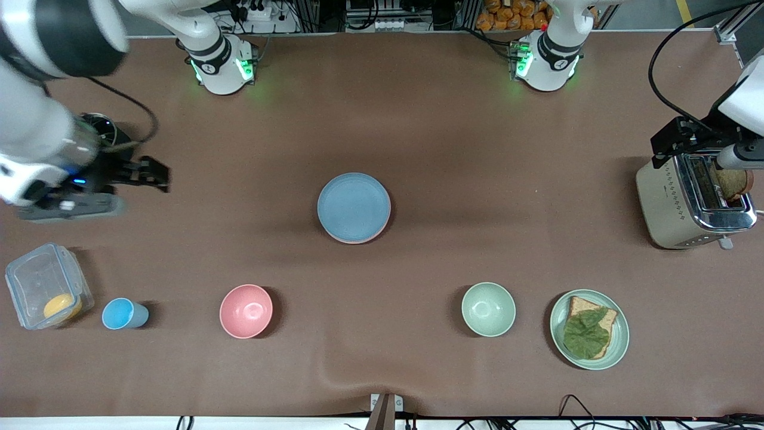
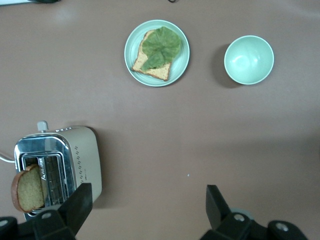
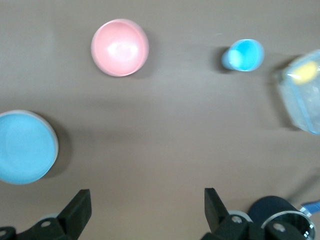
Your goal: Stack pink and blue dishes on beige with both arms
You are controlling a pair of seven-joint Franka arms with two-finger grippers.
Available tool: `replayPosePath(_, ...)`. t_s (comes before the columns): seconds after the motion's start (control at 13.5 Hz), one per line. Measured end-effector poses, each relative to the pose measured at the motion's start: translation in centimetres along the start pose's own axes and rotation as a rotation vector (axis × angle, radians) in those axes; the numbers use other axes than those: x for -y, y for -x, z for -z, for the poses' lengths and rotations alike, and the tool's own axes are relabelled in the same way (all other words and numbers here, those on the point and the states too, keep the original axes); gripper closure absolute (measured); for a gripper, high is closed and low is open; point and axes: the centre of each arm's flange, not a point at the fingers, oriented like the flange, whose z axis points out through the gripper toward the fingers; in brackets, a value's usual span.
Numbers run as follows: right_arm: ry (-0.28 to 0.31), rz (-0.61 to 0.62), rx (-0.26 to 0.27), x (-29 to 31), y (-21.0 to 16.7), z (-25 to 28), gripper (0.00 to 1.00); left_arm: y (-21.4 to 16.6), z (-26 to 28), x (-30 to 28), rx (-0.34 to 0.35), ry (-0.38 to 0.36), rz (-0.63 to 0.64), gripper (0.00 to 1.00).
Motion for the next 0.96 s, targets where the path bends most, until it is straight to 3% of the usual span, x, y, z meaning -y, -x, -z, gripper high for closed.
replayPosePath(0.15,-0.008,-0.052,-0.015,-4.1,1.8,2.0,0.0,0.2,-0.2,-0.2,0.02,0.015,0.002,0.0)
replayPosePath(0.37,-0.017,-0.063,0.003,-5.0,4.1,2.0,0.0,0.4,-0.3,-0.3,0.035,0.024,0.004,0.0)
replayPosePath(0.96,-0.019,-0.071,0.032,-5.5,4.6,0.8,0.0,0.8,-0.4,-1.5,0.06,0.024,-0.017,0.0)
